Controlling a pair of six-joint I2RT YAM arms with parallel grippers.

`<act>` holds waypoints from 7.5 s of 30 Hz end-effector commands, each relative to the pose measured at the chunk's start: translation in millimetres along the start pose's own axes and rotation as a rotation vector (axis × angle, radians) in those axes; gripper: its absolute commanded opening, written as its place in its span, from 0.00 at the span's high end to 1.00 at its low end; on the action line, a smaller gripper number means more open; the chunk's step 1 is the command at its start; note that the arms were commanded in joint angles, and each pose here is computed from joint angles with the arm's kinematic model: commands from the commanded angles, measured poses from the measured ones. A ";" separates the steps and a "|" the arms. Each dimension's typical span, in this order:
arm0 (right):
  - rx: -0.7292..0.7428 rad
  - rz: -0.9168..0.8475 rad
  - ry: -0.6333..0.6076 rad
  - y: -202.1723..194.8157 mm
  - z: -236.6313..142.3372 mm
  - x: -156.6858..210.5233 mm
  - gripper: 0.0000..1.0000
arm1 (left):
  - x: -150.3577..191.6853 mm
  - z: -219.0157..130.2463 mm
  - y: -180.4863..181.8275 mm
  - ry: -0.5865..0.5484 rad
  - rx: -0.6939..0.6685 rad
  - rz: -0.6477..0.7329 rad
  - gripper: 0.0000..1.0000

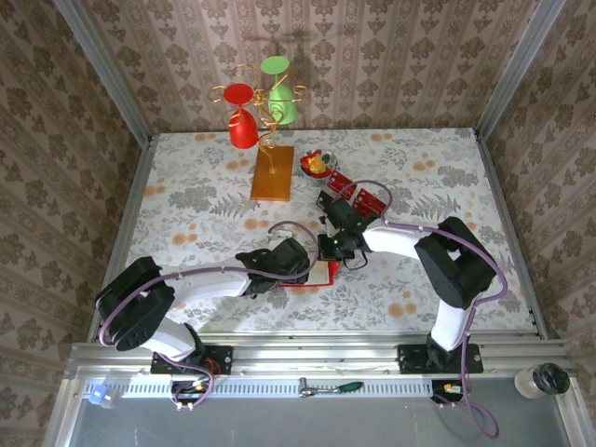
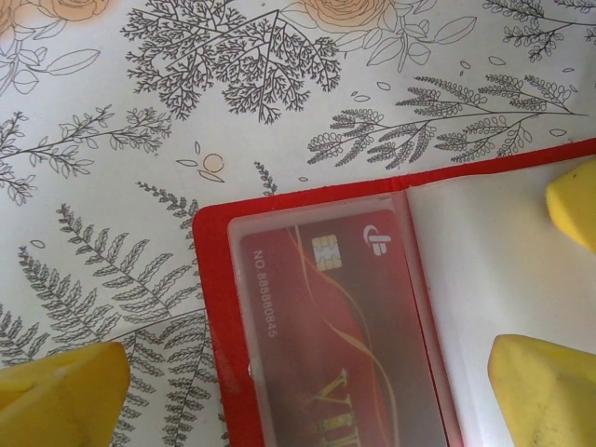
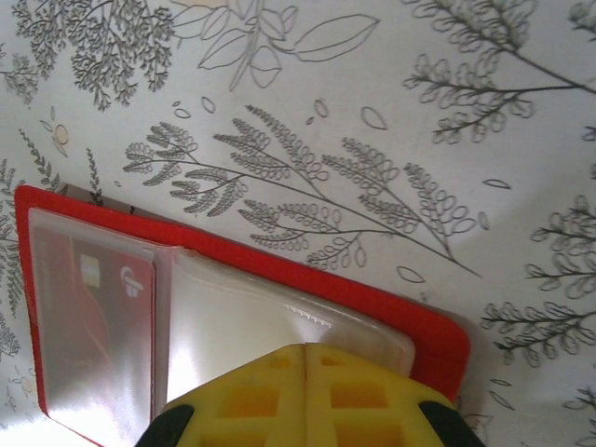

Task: Put the credit cards into the card holder
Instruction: Flip over the card slot on the card holder, then pick up the credit card from the storage box.

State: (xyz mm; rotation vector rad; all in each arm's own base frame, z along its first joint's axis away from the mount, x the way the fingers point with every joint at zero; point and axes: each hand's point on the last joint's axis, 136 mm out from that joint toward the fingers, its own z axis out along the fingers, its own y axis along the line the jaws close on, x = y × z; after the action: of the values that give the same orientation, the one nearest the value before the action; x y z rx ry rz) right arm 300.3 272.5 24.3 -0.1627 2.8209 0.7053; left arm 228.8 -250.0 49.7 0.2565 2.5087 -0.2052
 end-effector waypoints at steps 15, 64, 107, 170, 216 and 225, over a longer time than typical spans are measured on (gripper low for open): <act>-0.023 -0.004 0.037 10.2 10.7 12.5 1.00 | 15.6 12.4 -3.4 0.029 -0.007 0.014 0.01; -0.144 0.071 -0.008 28.9 -8.4 2.5 0.55 | 33.1 15.1 10.2 0.045 -0.031 0.004 0.08; -0.211 0.049 0.066 100.9 33.0 25.6 0.27 | -5.3 -53.3 92.8 -0.127 -0.042 -0.184 0.04; -0.220 0.068 0.045 90.5 34.8 23.2 0.82 | -11.0 -27.1 70.4 -0.067 -0.018 -0.146 0.03; 0.650 -0.282 -0.068 -94.0 -112.3 -88.4 0.63 | -7.9 -29.6 70.4 -0.066 -0.016 -0.147 0.00; 0.656 -0.289 -0.038 -98.6 -101.6 -86.3 0.70 | -8.0 -28.8 70.2 -0.067 -0.016 -0.149 0.00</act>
State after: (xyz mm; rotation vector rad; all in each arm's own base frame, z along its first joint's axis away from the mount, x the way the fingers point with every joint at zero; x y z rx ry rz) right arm 376.8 145.5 87.0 -0.3971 2.7441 -0.2275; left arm 233.1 -172.9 63.2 0.0411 2.4791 -0.2353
